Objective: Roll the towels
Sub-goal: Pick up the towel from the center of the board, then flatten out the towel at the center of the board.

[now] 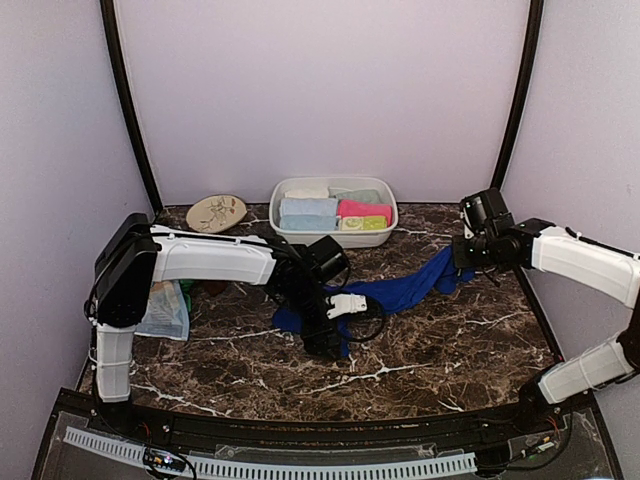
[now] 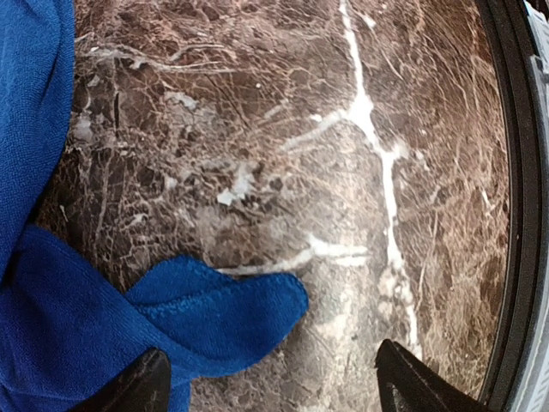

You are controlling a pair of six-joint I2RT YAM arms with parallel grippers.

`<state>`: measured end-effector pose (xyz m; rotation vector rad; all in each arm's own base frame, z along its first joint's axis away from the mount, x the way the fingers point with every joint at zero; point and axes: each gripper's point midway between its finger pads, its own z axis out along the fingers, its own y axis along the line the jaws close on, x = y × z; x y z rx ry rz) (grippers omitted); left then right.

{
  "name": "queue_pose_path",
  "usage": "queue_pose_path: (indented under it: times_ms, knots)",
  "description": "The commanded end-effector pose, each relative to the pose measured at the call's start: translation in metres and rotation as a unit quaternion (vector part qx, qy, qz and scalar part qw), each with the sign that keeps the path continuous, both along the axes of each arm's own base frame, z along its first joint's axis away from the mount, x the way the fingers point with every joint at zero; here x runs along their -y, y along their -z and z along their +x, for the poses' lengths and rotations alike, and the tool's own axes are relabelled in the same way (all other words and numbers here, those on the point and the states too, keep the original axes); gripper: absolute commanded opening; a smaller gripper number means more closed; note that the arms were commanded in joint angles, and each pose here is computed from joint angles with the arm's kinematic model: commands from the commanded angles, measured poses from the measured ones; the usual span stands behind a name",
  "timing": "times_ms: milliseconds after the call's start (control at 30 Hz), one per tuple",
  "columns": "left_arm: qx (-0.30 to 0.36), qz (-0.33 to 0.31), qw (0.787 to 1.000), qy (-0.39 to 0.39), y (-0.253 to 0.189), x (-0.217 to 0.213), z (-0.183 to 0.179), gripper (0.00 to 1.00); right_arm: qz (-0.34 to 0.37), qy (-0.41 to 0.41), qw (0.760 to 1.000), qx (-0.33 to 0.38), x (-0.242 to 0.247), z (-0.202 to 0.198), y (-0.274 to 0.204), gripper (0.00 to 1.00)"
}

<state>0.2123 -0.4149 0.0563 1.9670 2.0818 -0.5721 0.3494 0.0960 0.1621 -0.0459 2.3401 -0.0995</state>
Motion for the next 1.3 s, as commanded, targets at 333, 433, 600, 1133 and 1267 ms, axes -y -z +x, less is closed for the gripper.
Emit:
queue_pose_path:
  times_ms: [333, 433, 600, 1133, 1267]
  knots:
    - [0.054, 0.047, 0.987, -0.145, 0.033, -0.010, 0.040, 0.47, 0.008, 0.001, 0.999, 0.052, 0.004, -0.001, -0.042, 0.00]
    - [0.068, 0.044, 0.987, -0.142, 0.031, -0.016, 0.039, 0.24, 0.000, 0.001, 0.998, 0.059, 0.006, 0.001, -0.049, 0.00]
    - [0.120, 0.051, 0.983, -0.133, 0.004, -0.033, 0.051, 0.00, -0.011, 0.003, 0.998, 0.069, 0.009, 0.001, -0.064, 0.00]
    - [0.332, 0.031, 0.937, -0.109, -0.149, -0.180, 0.092, 0.00, -0.023, 0.007, 0.995, 0.099, 0.015, 0.003, -0.132, 0.00]
    - [0.353, 0.025, 0.930, -0.094, -0.160, -0.194, 0.078, 0.00, -0.013, -0.008, 0.996, 0.092, 0.009, 0.002, -0.140, 0.00]
